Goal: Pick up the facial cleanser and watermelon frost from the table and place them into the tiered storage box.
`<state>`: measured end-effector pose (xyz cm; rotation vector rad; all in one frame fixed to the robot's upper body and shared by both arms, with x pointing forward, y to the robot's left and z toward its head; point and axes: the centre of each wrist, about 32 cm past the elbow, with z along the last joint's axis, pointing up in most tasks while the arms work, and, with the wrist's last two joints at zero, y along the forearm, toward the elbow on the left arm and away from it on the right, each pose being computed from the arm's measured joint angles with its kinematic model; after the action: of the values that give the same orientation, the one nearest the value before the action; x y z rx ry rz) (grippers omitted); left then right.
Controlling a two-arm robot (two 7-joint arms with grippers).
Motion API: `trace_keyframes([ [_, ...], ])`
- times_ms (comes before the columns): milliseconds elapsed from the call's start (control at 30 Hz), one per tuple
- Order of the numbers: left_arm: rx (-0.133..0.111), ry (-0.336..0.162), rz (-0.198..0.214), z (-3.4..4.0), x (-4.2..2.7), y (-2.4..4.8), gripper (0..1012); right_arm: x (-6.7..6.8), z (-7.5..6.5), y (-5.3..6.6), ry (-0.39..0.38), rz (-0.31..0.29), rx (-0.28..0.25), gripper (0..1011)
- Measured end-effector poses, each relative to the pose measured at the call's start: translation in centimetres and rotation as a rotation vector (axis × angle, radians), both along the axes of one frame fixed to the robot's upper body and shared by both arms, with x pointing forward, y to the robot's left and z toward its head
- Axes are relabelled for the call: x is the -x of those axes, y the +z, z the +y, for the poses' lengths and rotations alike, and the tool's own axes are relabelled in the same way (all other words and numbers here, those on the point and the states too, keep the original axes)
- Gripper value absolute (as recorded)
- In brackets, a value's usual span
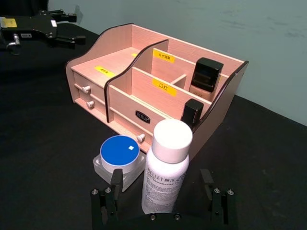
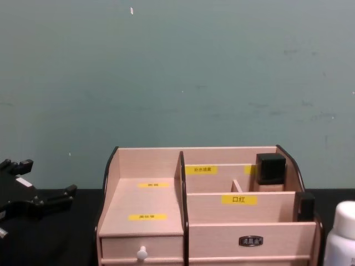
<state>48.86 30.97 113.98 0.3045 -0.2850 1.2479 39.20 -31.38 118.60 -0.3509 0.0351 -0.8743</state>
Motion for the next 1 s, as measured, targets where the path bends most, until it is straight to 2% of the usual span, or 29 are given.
trace_keyframes([
  [400,0.0,0.0,0.0,0.0,0.0,0.0,1001,-0.9,0.5,-1.0,-0.002,0.002,-0.011,1002],
  [1000,0.0,0.0,0.0,0.0,0.0,0.0,1001,-2.0,1.0,-1.5,-0.01,-0.006,-0.017,1002],
])
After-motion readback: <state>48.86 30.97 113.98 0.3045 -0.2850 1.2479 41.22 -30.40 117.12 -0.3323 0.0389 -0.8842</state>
